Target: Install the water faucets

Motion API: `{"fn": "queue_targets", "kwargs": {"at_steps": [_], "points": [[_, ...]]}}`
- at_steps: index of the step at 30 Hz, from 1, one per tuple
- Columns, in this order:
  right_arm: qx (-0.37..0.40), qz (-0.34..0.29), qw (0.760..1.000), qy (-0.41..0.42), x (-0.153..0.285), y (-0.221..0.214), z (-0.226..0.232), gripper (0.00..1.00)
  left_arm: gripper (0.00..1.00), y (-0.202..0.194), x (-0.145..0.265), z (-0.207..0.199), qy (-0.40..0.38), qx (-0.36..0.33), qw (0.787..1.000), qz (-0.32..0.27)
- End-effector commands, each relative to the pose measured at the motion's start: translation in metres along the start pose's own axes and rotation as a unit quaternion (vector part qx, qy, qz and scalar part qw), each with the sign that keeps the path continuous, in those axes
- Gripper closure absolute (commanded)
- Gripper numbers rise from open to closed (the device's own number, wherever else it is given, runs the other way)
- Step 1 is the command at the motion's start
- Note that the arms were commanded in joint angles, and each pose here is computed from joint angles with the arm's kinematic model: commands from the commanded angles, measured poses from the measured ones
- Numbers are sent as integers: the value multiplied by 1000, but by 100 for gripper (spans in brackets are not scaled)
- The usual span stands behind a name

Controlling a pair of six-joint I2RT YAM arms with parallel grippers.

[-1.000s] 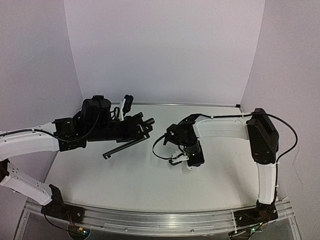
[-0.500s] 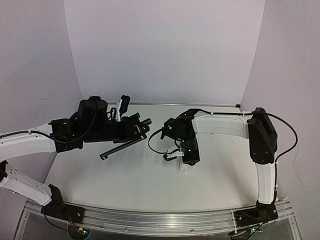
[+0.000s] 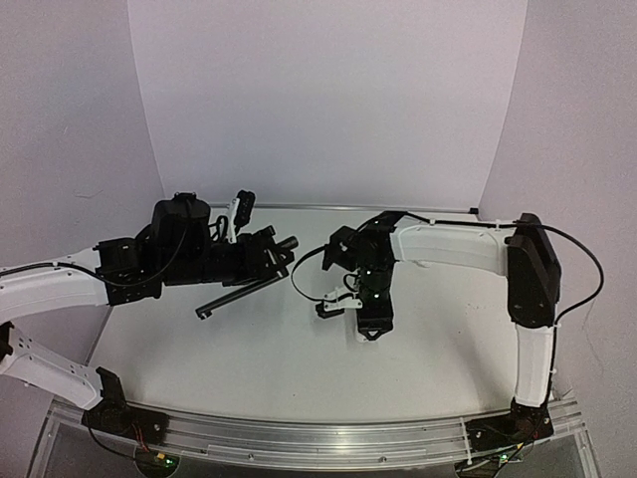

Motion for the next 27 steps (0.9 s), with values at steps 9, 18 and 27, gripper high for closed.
{"fn": "queue_targets", "kwargs": {"at_steps": [9,18,27], "points": [[104,-228,966,-63,62,-2,-1,15,100,30,26,-31,-58,-28,996,-61],[119,-216,969,-11,14,-1,-15,18,100,32,24,-37,-64,-33,996,-54],[123,-189,974,2,-29,-6,-9,24,100,32,25,-35,-59,-28,996,-57]]}}
Point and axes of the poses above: each gripper's point midway between its finger pads, its own x axis back along the fingers, its own z axis along the line the jaws close on, y = z × x, the point moved 5 cm from there along x, back along the fingers, and after that the axes turned 1 degree about x, right-handed, at the moved point
